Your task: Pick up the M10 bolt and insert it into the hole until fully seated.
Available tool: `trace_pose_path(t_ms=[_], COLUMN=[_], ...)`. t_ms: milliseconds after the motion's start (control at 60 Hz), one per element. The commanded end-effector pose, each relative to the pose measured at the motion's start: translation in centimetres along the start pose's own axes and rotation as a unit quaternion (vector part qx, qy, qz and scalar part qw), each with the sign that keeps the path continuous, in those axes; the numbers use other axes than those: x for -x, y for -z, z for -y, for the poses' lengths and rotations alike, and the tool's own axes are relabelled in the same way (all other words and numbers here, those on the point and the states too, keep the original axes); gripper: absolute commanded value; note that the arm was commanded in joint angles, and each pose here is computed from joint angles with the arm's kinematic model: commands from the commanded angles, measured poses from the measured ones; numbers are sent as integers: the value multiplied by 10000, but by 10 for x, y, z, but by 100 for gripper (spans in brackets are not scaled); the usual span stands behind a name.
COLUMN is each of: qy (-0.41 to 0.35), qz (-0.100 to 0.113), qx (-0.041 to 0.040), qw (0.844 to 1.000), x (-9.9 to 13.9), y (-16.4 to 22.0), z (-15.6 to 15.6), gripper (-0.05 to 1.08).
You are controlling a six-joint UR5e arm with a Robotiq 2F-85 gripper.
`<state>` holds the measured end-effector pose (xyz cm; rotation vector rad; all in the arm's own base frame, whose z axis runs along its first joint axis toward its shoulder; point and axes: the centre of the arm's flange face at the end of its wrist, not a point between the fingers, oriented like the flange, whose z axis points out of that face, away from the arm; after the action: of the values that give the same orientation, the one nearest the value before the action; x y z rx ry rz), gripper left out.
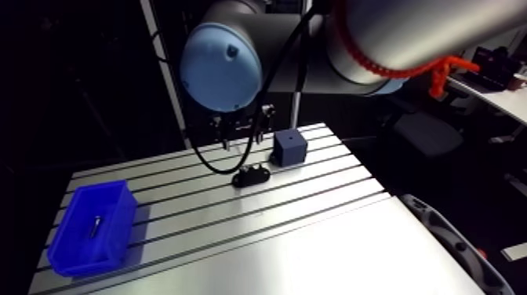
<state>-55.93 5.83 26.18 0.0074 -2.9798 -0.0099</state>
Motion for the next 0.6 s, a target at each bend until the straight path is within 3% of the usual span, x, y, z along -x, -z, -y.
trace_pose_path(t_ms=[17, 217, 367, 600], qy=[0, -18, -2, -6], qz=[-30, 23, -119, -66], qx=[11, -7, 68, 50], qw=[10000, 10000, 9999, 10000], x=[3, 10, 12, 14], y=[-6, -12, -17, -26], z=[1, 2, 2, 2], gripper=[33, 37, 40, 42])
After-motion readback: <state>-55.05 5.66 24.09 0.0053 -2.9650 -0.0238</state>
